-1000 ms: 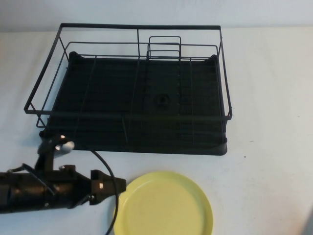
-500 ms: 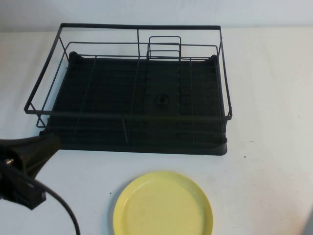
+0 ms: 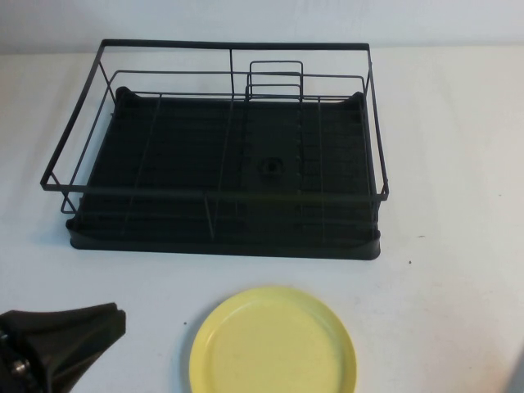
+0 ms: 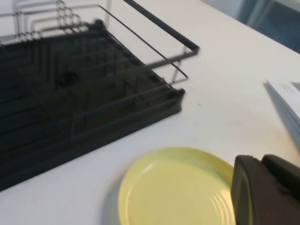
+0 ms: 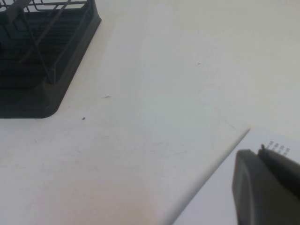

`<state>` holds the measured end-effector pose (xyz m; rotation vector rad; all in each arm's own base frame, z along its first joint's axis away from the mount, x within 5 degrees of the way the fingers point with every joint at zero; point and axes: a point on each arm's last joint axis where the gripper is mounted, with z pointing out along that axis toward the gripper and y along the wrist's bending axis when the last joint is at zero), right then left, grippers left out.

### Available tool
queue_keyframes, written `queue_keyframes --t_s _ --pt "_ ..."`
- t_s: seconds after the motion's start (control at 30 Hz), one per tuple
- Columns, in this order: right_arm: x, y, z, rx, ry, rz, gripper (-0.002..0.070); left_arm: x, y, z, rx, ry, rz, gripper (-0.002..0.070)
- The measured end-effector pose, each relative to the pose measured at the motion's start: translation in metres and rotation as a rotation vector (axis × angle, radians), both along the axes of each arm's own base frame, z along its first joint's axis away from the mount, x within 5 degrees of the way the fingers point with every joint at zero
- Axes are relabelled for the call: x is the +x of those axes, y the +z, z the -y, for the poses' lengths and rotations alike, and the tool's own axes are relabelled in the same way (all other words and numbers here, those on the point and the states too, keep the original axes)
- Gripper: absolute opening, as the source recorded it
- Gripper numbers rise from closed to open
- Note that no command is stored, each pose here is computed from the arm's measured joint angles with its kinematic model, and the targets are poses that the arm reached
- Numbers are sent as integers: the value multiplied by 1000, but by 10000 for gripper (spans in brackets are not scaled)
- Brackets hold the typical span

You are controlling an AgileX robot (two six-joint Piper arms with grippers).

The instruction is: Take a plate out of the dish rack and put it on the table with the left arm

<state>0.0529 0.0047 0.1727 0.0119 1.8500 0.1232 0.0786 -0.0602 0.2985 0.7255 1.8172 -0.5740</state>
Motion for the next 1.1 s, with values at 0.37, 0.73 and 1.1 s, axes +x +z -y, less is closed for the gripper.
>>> queue_keyframes --t_s 0.37,0.73,1.1 --pt "0 0 0 0 0 0 -20 2 -1 -3 69 31 47 -1" --pt "0 0 0 0 0 0 -20 -6 -5 -10 -54 206 90 -1" --pt "0 0 0 0 0 0 -20 -29 -52 -35 -261 487 265 -1"
